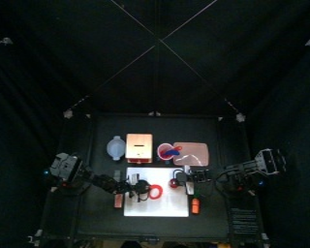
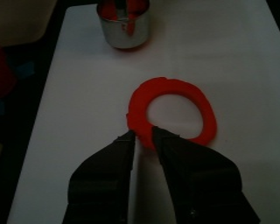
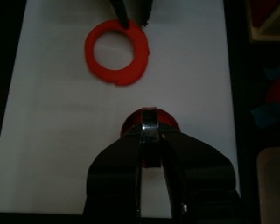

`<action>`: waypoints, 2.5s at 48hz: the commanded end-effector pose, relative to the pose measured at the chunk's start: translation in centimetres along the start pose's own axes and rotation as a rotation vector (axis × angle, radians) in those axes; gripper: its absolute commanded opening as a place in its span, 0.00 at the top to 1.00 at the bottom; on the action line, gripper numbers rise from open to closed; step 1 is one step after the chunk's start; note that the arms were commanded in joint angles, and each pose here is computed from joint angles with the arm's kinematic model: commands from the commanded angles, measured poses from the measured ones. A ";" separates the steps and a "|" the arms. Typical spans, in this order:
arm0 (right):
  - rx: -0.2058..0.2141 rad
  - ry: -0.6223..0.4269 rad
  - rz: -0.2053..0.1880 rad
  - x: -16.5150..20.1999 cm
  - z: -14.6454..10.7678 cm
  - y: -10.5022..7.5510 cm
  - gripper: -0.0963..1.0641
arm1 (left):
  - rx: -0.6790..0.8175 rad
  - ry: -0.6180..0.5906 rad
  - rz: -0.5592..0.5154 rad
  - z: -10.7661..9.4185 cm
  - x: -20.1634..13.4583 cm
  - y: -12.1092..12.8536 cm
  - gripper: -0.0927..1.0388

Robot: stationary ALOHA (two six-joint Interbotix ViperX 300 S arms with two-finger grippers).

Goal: Get the cutter from the drawer then cut the dough then place the extra dough in the bowl
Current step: Place the extra dough in the bowl

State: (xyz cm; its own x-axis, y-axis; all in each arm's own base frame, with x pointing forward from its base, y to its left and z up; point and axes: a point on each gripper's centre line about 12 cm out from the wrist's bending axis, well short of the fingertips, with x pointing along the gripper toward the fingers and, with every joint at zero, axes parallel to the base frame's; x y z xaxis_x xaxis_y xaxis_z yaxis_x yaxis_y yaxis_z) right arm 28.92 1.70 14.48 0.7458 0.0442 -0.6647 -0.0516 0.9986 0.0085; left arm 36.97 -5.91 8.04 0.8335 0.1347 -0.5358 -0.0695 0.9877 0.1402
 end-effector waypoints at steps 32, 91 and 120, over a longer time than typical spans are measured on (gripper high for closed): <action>0.058 -0.057 0.002 -0.4 2.1 0.1 0.26 | -0.046 -0.155 0.070 4.6 -1.8 3.2 0.20; 0.073 -0.058 0.002 -0.1 2.6 0.1 0.26 | 0.034 0.064 -0.049 2.1 1.6 3.7 0.20; 0.085 -0.058 0.002 0.0 2.6 0.1 0.26 | 0.007 0.171 -0.087 0.9 2.2 4.0 0.32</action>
State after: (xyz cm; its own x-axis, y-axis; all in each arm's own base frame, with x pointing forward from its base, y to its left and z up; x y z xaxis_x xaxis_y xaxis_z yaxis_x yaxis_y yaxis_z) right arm 30.12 1.82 15.50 0.7628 0.0444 -0.6451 0.0030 0.9974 0.0721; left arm 38.47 -1.82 7.47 0.7195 0.0642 -0.6915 0.0050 0.9952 0.0976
